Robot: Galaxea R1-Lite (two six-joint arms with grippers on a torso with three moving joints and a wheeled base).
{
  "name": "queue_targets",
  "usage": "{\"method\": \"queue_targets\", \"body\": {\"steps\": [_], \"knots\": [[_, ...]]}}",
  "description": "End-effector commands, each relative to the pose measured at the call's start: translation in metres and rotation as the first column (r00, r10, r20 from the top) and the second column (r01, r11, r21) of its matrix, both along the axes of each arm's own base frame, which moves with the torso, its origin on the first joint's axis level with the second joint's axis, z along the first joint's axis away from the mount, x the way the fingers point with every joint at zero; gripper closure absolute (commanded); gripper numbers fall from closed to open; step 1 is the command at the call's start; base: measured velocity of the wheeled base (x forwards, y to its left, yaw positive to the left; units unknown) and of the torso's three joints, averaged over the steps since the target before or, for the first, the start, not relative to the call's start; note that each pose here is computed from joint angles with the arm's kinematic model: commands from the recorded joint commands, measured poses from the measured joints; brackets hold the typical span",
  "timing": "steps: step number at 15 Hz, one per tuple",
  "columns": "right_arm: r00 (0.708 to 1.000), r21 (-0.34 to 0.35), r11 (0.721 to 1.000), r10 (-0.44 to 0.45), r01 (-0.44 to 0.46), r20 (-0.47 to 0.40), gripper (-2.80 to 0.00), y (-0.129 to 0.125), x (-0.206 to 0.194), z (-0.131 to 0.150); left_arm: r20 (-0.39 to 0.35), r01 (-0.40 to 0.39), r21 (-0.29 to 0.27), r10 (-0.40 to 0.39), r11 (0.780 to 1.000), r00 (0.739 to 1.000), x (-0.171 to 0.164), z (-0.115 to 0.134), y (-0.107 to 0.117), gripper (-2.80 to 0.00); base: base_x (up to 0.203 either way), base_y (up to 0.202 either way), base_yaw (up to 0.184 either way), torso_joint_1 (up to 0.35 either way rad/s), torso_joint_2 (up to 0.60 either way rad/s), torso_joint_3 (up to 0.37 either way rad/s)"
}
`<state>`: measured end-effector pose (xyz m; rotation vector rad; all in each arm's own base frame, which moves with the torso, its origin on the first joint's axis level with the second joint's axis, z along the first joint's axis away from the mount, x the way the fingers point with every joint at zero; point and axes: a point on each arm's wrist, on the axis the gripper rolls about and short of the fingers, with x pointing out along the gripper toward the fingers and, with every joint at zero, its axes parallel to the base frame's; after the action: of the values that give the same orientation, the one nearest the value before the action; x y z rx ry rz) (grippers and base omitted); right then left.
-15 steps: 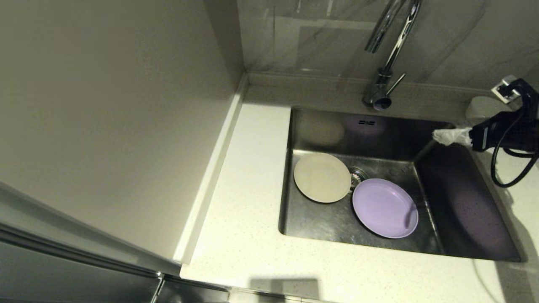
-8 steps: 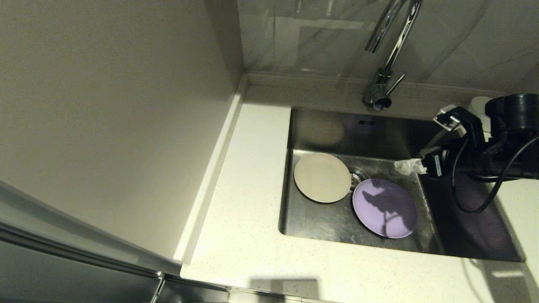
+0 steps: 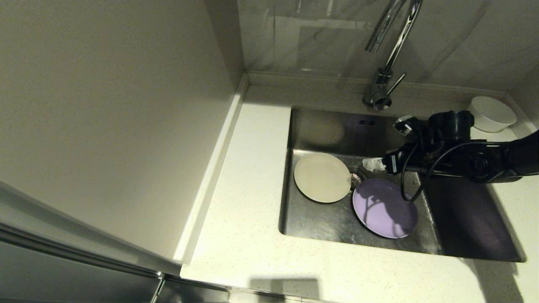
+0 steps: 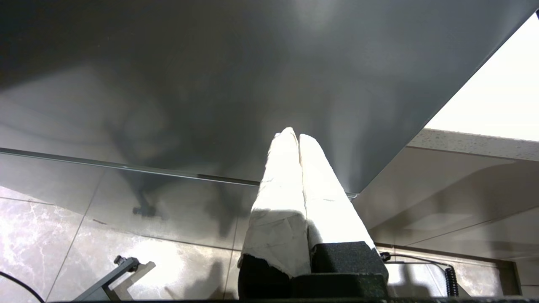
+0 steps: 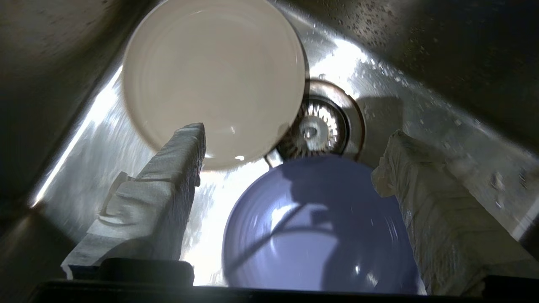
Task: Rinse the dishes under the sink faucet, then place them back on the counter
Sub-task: Put a plate back to the table from the sink
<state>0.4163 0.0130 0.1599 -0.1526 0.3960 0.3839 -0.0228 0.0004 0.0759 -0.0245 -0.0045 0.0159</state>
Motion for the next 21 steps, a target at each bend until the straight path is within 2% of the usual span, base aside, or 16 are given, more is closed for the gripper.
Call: {"method": "queue_targets", "body": {"steps": [1, 4, 6, 10, 13, 21], "knots": [[0.999, -0.018, 1.0, -0.022, 0.021, -0.048, -2.8, 0.003, 0.023, -0.037, 0.002, -0.001, 0.0, 0.001, 1.0, 1.0, 0.0, 0.0, 0.0, 0.0, 0.0, 0.0, 0.0, 0.0, 0.0, 0.0], [0.999, -0.059, 0.997, -0.051, 0.05, -0.011, -2.8, 0.016, 0.04, -0.053, 0.002, -0.001, 0.0, 0.001, 1.0, 1.0, 0.0, 0.0, 0.0, 0.0, 0.0, 0.0, 0.0, 0.0, 0.0, 0.0], [0.998, -0.11, 0.993, -0.05, 0.053, 0.035, -2.8, 0.024, 0.051, -0.06, 0.002, -0.001, 0.0, 0.001, 1.0, 1.0, 0.0, 0.0, 0.0, 0.0, 0.0, 0.0, 0.0, 0.0, 0.0, 0.0], [0.997, -0.129, 0.99, -0.057, 0.063, 0.054, -2.8, 0.033, 0.066, -0.074, 0.002, -0.001, 0.0, 0.001, 1.0, 1.0, 0.0, 0.0, 0.0, 0.0, 0.0, 0.0, 0.0, 0.0, 0.0, 0.0], [0.998, -0.172, 0.984, -0.039, 0.047, 0.055, -2.8, 0.033, 0.07, -0.082, 0.002, -0.001, 0.0, 0.001, 1.0, 1.0, 0.0, 0.0, 0.0, 0.0, 0.0, 0.0, 0.0, 0.0, 0.0, 0.0], [0.998, -0.18, 0.983, -0.028, 0.037, 0.05, -2.8, 0.041, 0.079, -0.097, 0.002, -0.001, 0.0, 0.001, 1.0, 1.0, 0.0, 0.0, 0.0, 0.0, 0.0, 0.0, 0.0, 0.0, 0.0, 0.0]]}}
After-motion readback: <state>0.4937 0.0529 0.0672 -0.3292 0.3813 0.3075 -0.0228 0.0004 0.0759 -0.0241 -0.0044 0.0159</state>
